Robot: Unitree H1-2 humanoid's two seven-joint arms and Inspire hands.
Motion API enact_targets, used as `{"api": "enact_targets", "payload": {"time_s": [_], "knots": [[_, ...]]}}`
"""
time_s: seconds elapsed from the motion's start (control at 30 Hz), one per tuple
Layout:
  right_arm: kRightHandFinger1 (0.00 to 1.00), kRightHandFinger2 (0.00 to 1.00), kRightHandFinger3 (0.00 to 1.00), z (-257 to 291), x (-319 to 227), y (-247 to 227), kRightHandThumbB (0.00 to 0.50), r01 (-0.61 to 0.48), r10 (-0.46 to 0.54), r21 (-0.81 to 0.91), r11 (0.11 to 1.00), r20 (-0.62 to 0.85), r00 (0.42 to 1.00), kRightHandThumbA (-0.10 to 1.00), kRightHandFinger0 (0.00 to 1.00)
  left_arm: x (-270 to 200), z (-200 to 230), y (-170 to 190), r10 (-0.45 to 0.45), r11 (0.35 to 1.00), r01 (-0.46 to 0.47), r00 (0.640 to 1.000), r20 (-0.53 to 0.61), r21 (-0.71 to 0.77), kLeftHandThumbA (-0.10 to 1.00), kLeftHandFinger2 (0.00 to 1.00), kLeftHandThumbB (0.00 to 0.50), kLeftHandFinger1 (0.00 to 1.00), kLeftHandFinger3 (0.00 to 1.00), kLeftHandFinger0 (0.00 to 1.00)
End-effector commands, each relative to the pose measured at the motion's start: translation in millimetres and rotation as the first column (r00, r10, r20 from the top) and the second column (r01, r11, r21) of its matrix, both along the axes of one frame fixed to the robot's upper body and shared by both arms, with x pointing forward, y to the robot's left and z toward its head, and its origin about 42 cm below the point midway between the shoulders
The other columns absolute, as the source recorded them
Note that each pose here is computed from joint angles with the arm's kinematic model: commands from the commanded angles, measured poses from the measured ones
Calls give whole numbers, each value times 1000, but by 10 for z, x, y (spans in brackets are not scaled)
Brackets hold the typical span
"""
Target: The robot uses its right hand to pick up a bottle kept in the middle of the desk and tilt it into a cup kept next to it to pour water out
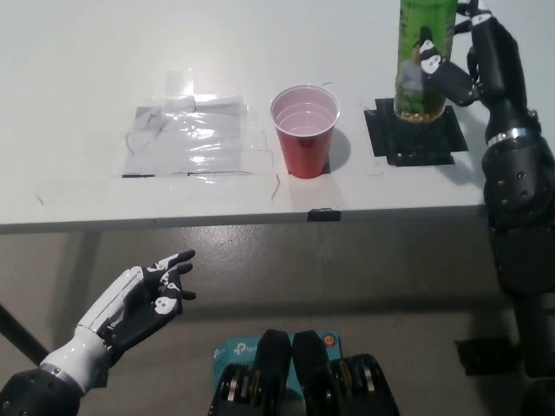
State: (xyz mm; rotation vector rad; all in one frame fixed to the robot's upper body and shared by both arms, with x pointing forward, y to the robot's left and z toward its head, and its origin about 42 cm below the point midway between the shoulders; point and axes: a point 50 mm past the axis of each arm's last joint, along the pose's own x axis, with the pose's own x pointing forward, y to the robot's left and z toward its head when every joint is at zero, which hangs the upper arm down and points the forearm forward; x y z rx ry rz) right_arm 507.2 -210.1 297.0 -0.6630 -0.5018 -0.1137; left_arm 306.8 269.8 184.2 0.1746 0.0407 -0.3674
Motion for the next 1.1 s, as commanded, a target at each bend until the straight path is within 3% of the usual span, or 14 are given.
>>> {"api": "enact_targets", "payload": {"time_s": [0.0, 0.2, 0.3, 0.4, 0.47, 0.53, 0.57, 0.63, 0.77, 0.87, 0.93, 1.03, 1.07], "knots": [[44, 313, 203, 221, -4, 66, 0, -29, 8, 115, 993, 183, 983, -100, 0, -19, 119, 50, 18, 1000, -18, 997, 78, -8, 587, 1000, 127, 979, 1000, 788], [28, 293, 195, -133, -45, 142, 3, -27, 4, 103, 994, 217, 976, -100, 0, -13, 114, 52, 19, 1000, -19, 996, 83, -10, 592, 1000, 128, 964, 1000, 782], [69, 311, 191, -371, -62, 185, 0, -45, 19, 124, 991, 205, 979, -100, 0, -24, 124, 52, 21, 1000, -20, 996, 83, -8, 592, 1000, 124, 970, 1000, 790], [1, 151, 237, -563, -90, 215, 2, -33, 14, 94, 995, 188, 982, -100, 0, -20, 116, 60, 24, 1000, -24, 996, 85, -6, 588, 1000, 109, 966, 1000, 795], [0, 128, 219, -612, -101, 219, 0, -29, 16, 64, 998, 192, 981, -100, 0, -15, 108, 63, 19, 1000, -18, 996, 84, -13, 585, 1000, 115, 966, 1000, 794], [21, 174, 239, -704, -136, 168, 0, 0, 0, -3, 1000, 215, 977, -100, 0, -60, 109, 44, 26, 1000, -26, 996, 81, -8, 586, 1000, 119, 976, 1000, 794], [52, 255, 236, -697, -131, 173, 2, -1, 2, -6, 1000, 218, 976, -100, 0, -60, 107, 46, 27, 1000, -27, 996, 82, -10, 586, 1000, 120, 978, 1000, 795], [39, 265, 214, -698, -120, 108, 25, 40, -28, -40, 998, 264, 964, -100, 0, -53, 102, 58, 23, 1000, -22, 996, 86, -12, 574, 1000, 105, 977, 1000, 792], [21, 282, 189, -719, -128, 65, 0, 74, -51, -60, 995, 316, 947, -100, 0, -62, 101, 85, 26, 1000, -25, 996, 82, -14, 548, 1000, 104, 984, 1000, 794], [80, 348, 200, -792, -173, 8, 0, 92, -66, -67, 993, 327, 943, -100, 0, -82, 97, 88, 25, 1000, -25, 997, 75, -4, 561, 1000, 105, 996, 1000, 806], [133, 368, 215, -880, -223, -18, 0, 119, -76, -96, 988, 366, 928, 4, 0, -105, 84, 93, 33, 999, -32, 997, 68, -6, 563, 1000, 110, 985, 1000, 807], [168, 380, 227, -941, -253, -28, 0, 133, -84, -103, 986, 385, 919, 14, 0, -131, 55, 93, 35, 999, -35, 997, 63, -9, 562, 1000, 118, 975, 1000, 804], [228, 409, 452, -936, -268, -34, 38, 132, -84, -98, 986, 389, 917, -77, 9, -131, 55, 92, 34, 999, -34, 997, 68, -4, 565, 1000, 110, 973, 1000, 801]]}}
